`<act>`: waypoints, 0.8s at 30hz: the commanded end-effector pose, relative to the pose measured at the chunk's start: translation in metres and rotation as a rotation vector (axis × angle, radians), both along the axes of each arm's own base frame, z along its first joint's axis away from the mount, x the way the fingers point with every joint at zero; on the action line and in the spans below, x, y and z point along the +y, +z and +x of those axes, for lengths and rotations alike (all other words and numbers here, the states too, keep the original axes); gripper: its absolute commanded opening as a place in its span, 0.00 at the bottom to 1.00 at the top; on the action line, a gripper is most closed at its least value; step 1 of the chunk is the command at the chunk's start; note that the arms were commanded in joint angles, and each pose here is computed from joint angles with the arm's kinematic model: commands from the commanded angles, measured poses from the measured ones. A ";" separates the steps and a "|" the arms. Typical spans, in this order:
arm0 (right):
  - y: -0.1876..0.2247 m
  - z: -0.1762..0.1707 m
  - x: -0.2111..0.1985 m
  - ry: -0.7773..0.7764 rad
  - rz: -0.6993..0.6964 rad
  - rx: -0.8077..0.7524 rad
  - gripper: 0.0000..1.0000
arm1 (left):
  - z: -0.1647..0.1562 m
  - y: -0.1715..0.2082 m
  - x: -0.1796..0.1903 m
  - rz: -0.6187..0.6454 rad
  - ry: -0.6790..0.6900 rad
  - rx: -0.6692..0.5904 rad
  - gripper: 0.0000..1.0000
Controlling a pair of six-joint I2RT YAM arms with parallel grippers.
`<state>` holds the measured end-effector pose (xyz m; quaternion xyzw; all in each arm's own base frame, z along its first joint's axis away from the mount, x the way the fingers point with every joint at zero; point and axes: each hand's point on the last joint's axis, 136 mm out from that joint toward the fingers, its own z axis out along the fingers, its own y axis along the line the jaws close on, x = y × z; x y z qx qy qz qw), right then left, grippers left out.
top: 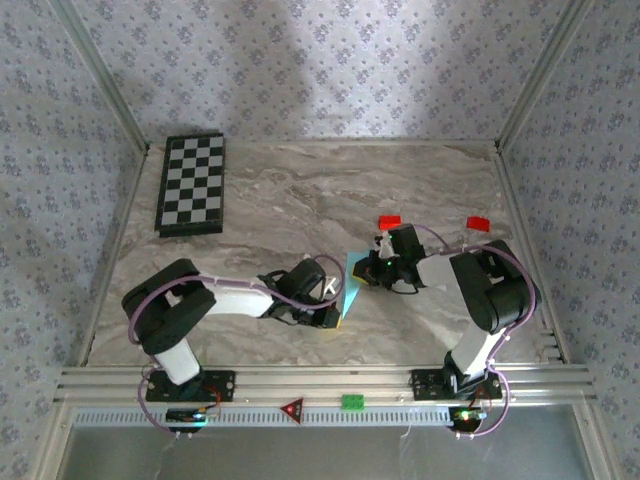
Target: Fold a paper plane with a square sheet of paper (pick it up from the middle)
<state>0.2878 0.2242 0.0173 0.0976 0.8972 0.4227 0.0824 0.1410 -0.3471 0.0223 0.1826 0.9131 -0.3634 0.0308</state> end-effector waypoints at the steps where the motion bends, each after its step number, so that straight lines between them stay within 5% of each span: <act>1: -0.051 -0.030 -0.035 -0.057 -0.204 0.153 0.02 | 0.001 0.023 0.003 -0.019 0.014 -0.034 0.00; 8: -0.049 -0.028 -0.032 -0.060 -0.192 0.149 0.02 | 0.039 0.060 -0.026 -0.120 0.052 -0.104 0.00; 24: -0.047 -0.028 -0.029 -0.058 -0.175 0.148 0.02 | 0.091 0.021 -0.057 -0.053 0.108 -0.091 0.00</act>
